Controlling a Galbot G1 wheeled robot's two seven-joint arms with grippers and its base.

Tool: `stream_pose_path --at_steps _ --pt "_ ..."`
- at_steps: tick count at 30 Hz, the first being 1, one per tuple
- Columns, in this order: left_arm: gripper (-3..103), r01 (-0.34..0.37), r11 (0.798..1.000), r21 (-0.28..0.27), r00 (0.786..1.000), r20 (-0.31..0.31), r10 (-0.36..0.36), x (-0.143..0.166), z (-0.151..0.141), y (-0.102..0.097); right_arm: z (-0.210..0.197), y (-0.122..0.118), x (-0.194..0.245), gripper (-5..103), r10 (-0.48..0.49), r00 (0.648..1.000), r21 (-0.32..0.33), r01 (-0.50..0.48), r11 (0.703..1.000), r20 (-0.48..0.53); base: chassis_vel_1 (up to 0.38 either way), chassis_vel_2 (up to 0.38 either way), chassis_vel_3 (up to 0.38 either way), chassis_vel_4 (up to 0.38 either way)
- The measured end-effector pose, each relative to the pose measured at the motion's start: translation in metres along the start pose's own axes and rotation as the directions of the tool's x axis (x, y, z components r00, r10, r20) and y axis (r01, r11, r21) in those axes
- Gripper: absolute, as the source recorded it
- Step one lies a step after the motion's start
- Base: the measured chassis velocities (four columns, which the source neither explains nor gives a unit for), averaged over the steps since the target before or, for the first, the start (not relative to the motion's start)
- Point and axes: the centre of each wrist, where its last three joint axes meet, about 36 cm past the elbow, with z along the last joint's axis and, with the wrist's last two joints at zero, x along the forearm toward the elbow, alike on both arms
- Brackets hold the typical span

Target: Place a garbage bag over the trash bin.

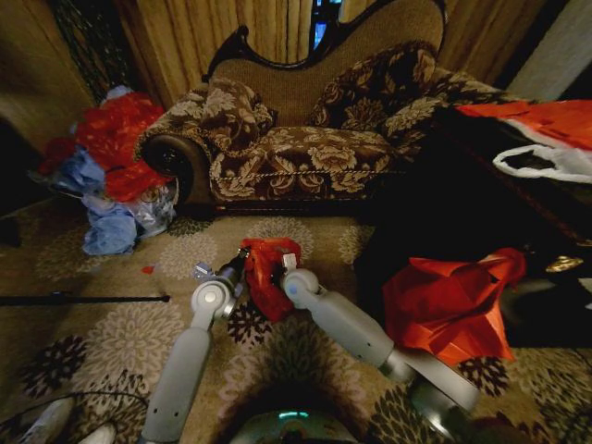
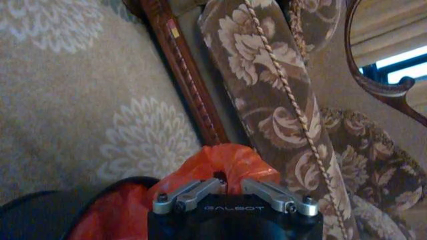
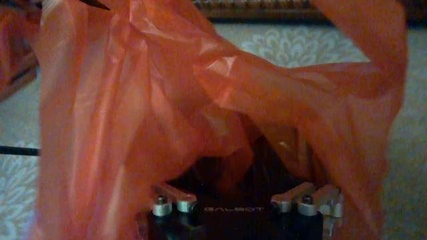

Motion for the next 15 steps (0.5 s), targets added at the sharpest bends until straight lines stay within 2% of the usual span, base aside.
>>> stream_pose_path --at_steps 8,15 --pt "0 0.032 0.999 -0.003 0.999 0.002 -0.032 -0.002 -0.003 0.004 -0.008 -0.003 0.013 100 -0.001 0.998 0.012 0.0 1.0 0.065 0.0 0.0 0.0 0.0" --pt "0 0.088 0.996 -0.031 0.996 0.01 -0.088 -0.014 -0.007 0.019 -0.011 -0.011 0.039 100 -0.003 0.992 0.011 0.001 1.0 0.129 0.0 0.0 0.0 0.0"
